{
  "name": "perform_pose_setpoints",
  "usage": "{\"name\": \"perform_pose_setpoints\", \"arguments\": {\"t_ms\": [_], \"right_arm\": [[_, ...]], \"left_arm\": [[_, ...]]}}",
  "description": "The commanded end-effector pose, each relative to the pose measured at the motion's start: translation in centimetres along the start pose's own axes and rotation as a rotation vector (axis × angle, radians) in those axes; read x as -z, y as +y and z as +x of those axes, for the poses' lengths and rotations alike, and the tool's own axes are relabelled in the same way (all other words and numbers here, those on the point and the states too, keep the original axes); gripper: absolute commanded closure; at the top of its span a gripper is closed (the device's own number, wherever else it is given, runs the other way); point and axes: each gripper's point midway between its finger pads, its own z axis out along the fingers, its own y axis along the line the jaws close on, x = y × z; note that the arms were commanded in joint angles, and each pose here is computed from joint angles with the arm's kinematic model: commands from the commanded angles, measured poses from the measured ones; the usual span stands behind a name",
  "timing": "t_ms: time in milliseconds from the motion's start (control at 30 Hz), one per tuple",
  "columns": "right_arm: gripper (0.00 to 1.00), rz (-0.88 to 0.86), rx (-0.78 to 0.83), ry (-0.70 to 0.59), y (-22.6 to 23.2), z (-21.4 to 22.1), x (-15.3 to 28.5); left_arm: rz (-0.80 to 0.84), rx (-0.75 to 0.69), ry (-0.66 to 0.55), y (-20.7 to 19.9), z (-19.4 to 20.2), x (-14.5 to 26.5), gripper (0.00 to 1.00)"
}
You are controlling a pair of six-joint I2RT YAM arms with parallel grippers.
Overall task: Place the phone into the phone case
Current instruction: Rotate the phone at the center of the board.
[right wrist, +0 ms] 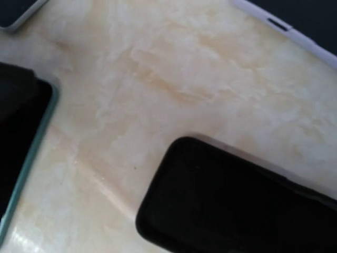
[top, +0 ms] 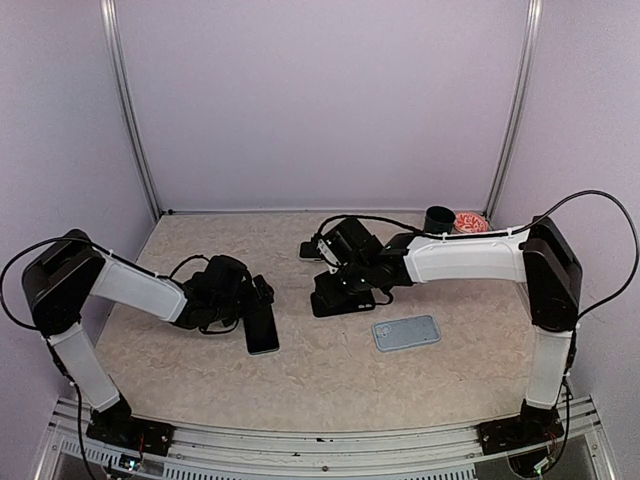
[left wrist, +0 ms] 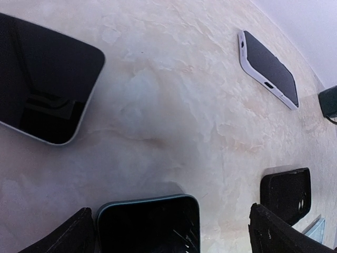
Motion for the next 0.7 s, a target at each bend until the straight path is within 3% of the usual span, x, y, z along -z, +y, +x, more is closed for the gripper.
{"name": "perform_pose_setpoints", "arguments": {"t_ms": [0, 400, 667], "right_arm": [[0.52, 0.031, -0.024, -0.041, -1.5, -0.7, 1.7], [0.51, 0.071, -0.099, -0.068, -5.9, -0.6, 4.0], [0.4, 0.064, -0.102, -0.072, -6.7, -0.3, 4.7]], "left_arm": [[-0.056, -0.076, 0.177, 1.5, 4.9, -1.1, 0.01], [0.145, -0.176, 0.256, -4.2, 7.7, -1.4, 0.01], [0.28, -0.207, 0.261, -7.3, 7.8, -0.1, 0.01]]}}
